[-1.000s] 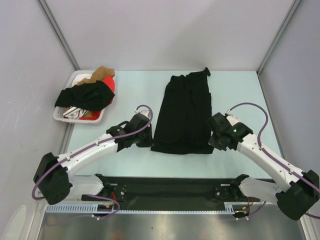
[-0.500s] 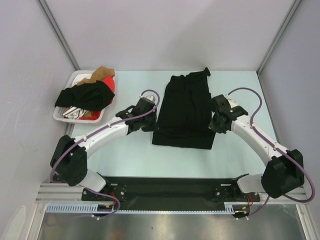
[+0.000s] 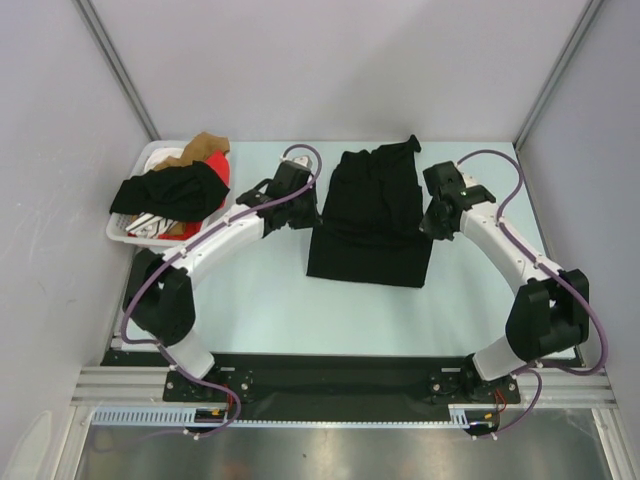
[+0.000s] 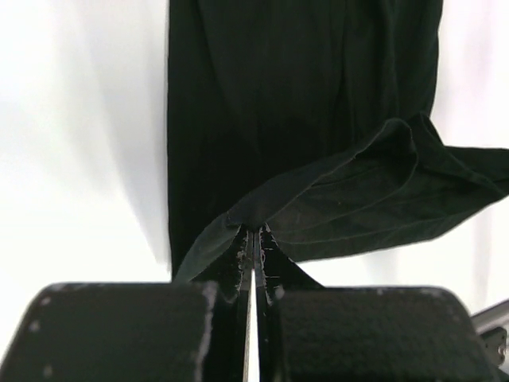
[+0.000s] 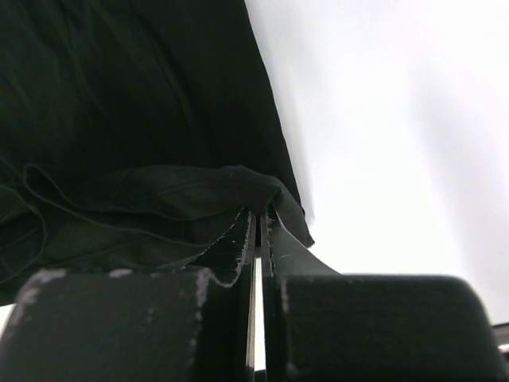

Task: Fold and stack the tank tops
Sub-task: Fold the tank top, then neatly place the folded tank top to the corner

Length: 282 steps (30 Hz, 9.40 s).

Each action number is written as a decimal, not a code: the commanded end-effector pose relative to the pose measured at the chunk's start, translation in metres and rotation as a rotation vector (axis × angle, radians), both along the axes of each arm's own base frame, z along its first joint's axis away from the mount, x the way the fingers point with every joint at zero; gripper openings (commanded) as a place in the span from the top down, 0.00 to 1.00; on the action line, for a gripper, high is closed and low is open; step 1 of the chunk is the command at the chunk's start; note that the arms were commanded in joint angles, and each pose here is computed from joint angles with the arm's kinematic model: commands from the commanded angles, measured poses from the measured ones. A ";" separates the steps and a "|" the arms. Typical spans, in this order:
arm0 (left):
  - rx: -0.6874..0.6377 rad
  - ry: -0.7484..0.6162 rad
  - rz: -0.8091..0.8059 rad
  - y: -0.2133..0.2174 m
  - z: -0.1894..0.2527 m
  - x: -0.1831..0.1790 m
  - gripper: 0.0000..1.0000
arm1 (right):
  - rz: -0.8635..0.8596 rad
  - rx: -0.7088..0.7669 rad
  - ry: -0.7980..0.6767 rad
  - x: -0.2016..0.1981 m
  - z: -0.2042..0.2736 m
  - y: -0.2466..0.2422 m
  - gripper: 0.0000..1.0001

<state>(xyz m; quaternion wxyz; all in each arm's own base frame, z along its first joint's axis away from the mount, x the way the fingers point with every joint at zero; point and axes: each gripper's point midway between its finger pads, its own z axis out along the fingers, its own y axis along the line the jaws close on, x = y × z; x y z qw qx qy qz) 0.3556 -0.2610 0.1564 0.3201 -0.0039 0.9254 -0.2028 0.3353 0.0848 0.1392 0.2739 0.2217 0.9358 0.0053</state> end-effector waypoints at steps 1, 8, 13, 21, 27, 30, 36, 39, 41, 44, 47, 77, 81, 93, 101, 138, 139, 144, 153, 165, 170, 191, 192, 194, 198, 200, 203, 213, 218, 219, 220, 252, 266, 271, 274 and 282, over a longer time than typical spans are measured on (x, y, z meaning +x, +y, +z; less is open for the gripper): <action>-0.005 -0.036 0.000 0.001 0.012 0.022 1.00 | 0.018 0.002 -0.065 0.026 0.019 -0.002 1.00; -0.014 -0.049 0.015 -0.005 0.011 0.046 1.00 | 0.016 0.016 -0.061 0.052 0.015 -0.006 1.00; -0.011 -0.055 0.018 -0.009 0.008 0.060 1.00 | 0.015 0.018 -0.049 0.069 0.008 -0.006 1.00; -0.013 -0.062 0.048 -0.005 0.002 0.086 1.00 | 0.020 0.032 -0.044 0.093 0.001 -0.005 1.00; -0.042 -0.046 0.025 -0.016 -0.005 0.102 0.99 | 0.000 0.029 -0.023 0.114 -0.015 -0.007 1.00; -0.042 -0.037 0.019 -0.022 -0.016 0.113 0.99 | -0.006 0.033 -0.009 0.125 -0.026 -0.008 1.00; -0.034 -0.007 0.048 -0.018 -0.039 0.137 0.78 | -0.045 0.032 0.004 0.142 -0.047 -0.020 0.81; -0.020 0.008 0.078 -0.008 -0.046 0.141 0.43 | -0.060 0.043 -0.011 0.146 -0.055 -0.024 0.36; -0.001 -0.015 0.106 0.001 -0.040 0.145 0.31 | -0.069 0.055 -0.056 0.149 -0.046 -0.025 0.22; 0.040 -0.037 0.132 0.018 -0.032 0.140 0.14 | -0.076 0.055 -0.090 0.142 -0.035 -0.029 0.11; 0.071 -0.020 0.143 0.031 -0.040 0.122 0.12 | -0.075 0.054 -0.116 0.122 -0.025 -0.033 0.04; -0.025 0.184 -0.011 0.021 -0.131 -0.010 0.31 | 0.099 0.289 0.011 -0.029 -0.106 0.016 0.56; -0.010 0.194 -0.007 0.022 -0.136 -0.017 0.33 | 0.076 0.247 0.014 -0.033 -0.107 0.008 0.64; -0.007 0.237 -0.004 0.024 -0.150 -0.044 0.44 | 0.070 0.205 0.030 -0.038 -0.107 0.001 1.00; -0.001 0.238 -0.002 0.029 -0.146 -0.055 0.44 | 0.047 0.176 0.032 -0.040 -0.107 -0.005 1.00; -0.099 0.170 -0.049 0.023 -0.088 -0.105 1.00 | 0.011 0.246 0.047 -0.103 -0.063 -0.007 1.00; -0.097 0.170 -0.032 0.026 -0.092 -0.109 1.00 | -0.008 0.244 0.058 -0.113 -0.068 -0.011 1.00; -0.063 0.187 -0.053 0.026 -0.093 -0.129 1.00 | -0.006 0.267 0.037 -0.126 -0.056 -0.007 1.00; -0.086 0.179 -0.069 0.024 -0.083 -0.162 1.00 | -0.072 0.209 0.097 -0.160 -0.051 -0.010 1.00; -0.113 0.189 -0.067 0.042 -0.084 -0.207 0.99 | -0.078 0.215 0.085 -0.199 -0.037 -0.008 1.00; -0.106 0.152 -0.098 0.029 -0.052 -0.192 1.00 | -0.059 0.203 0.038 -0.180 -0.011 -0.004 1.00; -0.191 -0.004 -0.045 0.004 0.057 -0.017 1.00 | 0.016 0.184 -0.148 0.006 0.080 -0.008 1.00; -0.196 -0.007 -0.038 0.004 0.059 -0.011 1.00 | 0.014 0.184 -0.129 0.014 0.074 -0.009 1.00; -0.209 -0.026 -0.022 0.003 0.063 0.007 1.00 | 0.018 0.200 -0.157 0.030 0.080 -0.011 1.00; -0.217 -0.007 -0.001 0.000 0.059 0.037 1.00 | 0.008 0.207 -0.152 0.058 0.074 -0.018 1.00; -0.225 -0.013 0.008 0.000 0.062 0.051 1.00 | 0.015 0.228 -0.126 0.072 0.063 -0.018 1.00; -0.235 0.008 0.014 -0.006 0.052 0.069 1.00 | 0.029 0.221 -0.113 0.091 0.057 -0.019 1.00; -0.247 -0.002 0.060 -0.004 0.045 0.118 1.00 | 0.033 0.235 -0.111 0.142 0.043 -0.024 1.00; -0.294 -0.005 0.055 -0.010 0.038 0.142 0.99 | 0.051 0.262 -0.124 0.167 0.038 -0.023 1.00; -0.298 -0.004 0.055 -0.011 0.036 0.146 0.99 | 0.056 0.260 -0.143 0.173 0.043 -0.023 1.00; -0.301 -0.004 0.053 -0.013 0.034 0.150 0.99 | 0.060 0.262 -0.135 0.179 0.036 -0.022 1.00; -0.243 -0.125 0.063 0.023 0.009 0.098 0.02 | 0.109 0.392 -0.307 0.148 -0.012 -0.020 0.13; -0.197 -0.015 0.036 0.023 -0.040 0.050 0.06 | 0.255 0.266 -0.147 0.168 -0.075 -0.027 0.23; -0.184 -0.030 0.044 0.030 -0.038 0.042 0.06 | 0.319 0.292 -0.146 0.193 -0.087 -0.019 0.28; -0.170 -0.036 0.047 0.033 -0.036 0.040 0.06 | 0.358 0.354 -0.161 0.203 -0.091 -0.007 0.35; -0.156 -0.047 0.048 0.038 -0.032 0.035 0.06 | 0.185 0.481 -0.231 0.219 -0.091 -0.036 1.00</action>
